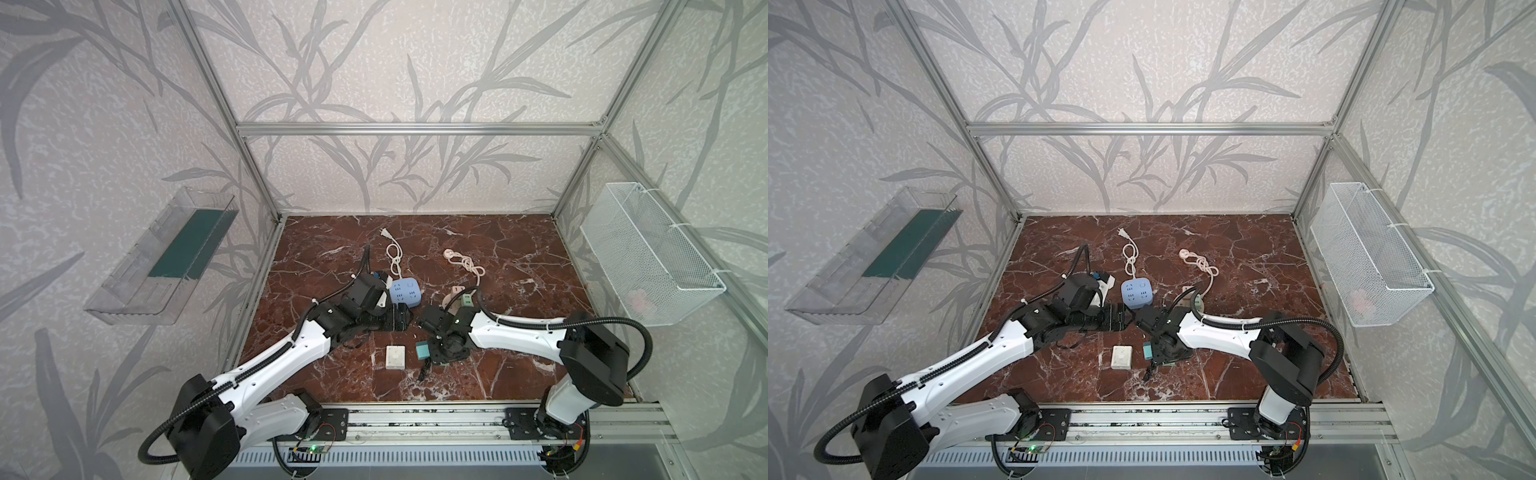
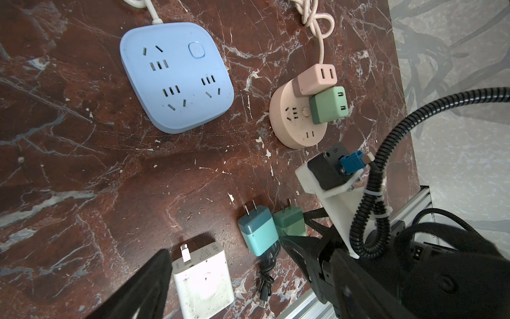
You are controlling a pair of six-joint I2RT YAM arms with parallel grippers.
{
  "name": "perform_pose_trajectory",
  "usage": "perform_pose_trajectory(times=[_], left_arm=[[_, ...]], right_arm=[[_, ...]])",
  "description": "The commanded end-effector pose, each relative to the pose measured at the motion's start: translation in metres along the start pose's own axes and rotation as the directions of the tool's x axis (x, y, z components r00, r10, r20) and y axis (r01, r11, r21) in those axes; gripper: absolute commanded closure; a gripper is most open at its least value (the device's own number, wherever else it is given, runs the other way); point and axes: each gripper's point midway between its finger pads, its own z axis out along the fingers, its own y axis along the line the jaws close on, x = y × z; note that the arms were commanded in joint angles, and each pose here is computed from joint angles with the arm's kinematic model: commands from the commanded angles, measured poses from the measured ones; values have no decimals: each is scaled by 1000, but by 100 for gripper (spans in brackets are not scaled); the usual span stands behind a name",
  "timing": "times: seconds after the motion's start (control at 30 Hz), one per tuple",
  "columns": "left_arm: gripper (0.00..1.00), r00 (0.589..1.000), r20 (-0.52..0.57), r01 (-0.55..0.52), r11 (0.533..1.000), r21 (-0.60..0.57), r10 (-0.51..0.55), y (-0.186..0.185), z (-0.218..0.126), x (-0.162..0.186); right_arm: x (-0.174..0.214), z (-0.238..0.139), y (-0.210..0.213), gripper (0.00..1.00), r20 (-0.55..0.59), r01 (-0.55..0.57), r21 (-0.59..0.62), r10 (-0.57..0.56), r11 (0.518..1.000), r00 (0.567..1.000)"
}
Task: Insert the plug
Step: 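Move the right gripper down over the green charger beside the teal one, then close the right gripper on the green charger and lift it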
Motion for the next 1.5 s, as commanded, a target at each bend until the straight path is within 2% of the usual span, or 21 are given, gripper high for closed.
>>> perform_pose_trajectory(times=[0.0,0.37,0.63,0.9,0.97,1.0,1.13,1.3,1.4,1.47], left_arm=[[12,1000,-1,4,1000,8,-4,-1,3,1],[12,1000,0,7,1000,9,-7,-1,4,1],[12,1000,1,13,1000,11,-13,-1,3,1],[13,1000,-10,3,1000,-4,-3,2,1,4],[13,1000,-9,-2,1000,-10,2,2,-1,4],[13,1000,-6,-2,1000,-14,2,3,-3,4],[14,1000,3,5,1000,-20,-5,6,-7,6],[16,1000,-20,17,1000,7,-16,3,-3,12],[19,999,-52,20,998,64,-16,-6,0,17],[20,998,-67,21,993,115,-13,-15,1,19]], right_arm=[[6,6,-2,47,-20,11,9,-10,1000,1000],[10,16,-4,47,-41,12,23,-11,1000,999],[12,18,-7,51,-50,12,31,-11,999,999],[12,8,-9,54,-30,22,24,-21,999,999],[10,3,-10,59,-17,32,27,-32,999,999],[9,0,-11,65,-15,37,31,-37,999,999],[7,-12,-14,100,-6,73,48,-73,996,997],[-1,-32,-4,100,42,146,-7,-145,989,989],[-7,-50,9,100,107,199,-85,-190,976,976],[-10,-62,17,100,160,273,-132,-251,953,955]])
